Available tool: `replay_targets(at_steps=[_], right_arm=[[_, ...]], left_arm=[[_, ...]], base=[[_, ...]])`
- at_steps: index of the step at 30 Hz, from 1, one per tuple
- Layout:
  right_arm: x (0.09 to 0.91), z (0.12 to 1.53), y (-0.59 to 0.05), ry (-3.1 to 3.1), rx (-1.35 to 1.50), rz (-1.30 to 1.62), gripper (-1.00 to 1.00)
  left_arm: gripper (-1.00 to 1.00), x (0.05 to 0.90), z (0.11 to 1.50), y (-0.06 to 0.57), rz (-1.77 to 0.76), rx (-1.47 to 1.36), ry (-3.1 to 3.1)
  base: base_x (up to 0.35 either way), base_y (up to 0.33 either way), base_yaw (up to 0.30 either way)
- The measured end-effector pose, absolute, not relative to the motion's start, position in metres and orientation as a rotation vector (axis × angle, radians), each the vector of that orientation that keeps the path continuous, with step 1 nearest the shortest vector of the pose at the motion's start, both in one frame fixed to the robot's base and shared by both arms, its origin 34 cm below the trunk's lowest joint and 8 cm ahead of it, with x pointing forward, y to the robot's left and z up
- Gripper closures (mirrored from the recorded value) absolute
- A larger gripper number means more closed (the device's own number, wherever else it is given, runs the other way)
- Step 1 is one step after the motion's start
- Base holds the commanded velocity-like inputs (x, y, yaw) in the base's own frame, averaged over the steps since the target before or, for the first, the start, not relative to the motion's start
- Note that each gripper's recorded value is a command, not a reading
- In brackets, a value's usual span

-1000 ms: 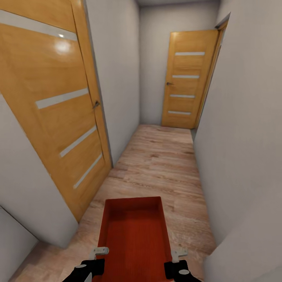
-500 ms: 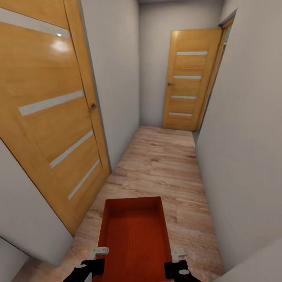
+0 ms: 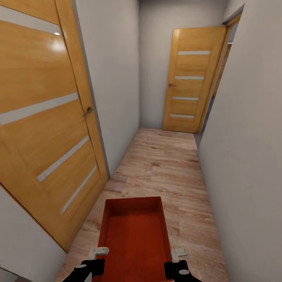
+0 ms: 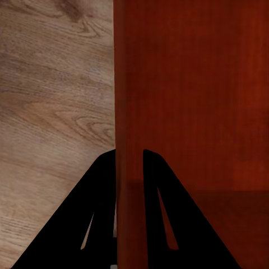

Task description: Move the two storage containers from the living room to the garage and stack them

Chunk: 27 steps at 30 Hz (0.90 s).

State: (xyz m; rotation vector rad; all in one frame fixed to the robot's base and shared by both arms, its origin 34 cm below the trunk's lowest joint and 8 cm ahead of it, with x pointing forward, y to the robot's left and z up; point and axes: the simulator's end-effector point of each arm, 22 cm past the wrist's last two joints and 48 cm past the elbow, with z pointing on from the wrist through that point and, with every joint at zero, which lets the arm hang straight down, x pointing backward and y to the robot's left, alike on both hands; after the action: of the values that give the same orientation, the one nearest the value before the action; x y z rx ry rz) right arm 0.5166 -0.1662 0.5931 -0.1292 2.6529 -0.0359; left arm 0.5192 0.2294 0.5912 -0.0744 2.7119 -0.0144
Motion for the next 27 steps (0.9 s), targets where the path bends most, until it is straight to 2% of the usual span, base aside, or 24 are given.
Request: replay_targets(at_steps=[19,27], right_arm=[[0.5164,0.593,-0.1661,2.654,-0.129,-0.036,1.0],[0.5167,0.5932,-0.1663,2.653,-0.129,-0.036,1.0]], left_arm=[[1.0,0.5189,0.591,0.2295,-0.014,-0.075,2.713],[1.0,0.5191,0.5911,0.2293,-0.015,-0.075,2.712]], base=[[0.325,0.0,-0.002],[0.325,0.0,-0.184]])
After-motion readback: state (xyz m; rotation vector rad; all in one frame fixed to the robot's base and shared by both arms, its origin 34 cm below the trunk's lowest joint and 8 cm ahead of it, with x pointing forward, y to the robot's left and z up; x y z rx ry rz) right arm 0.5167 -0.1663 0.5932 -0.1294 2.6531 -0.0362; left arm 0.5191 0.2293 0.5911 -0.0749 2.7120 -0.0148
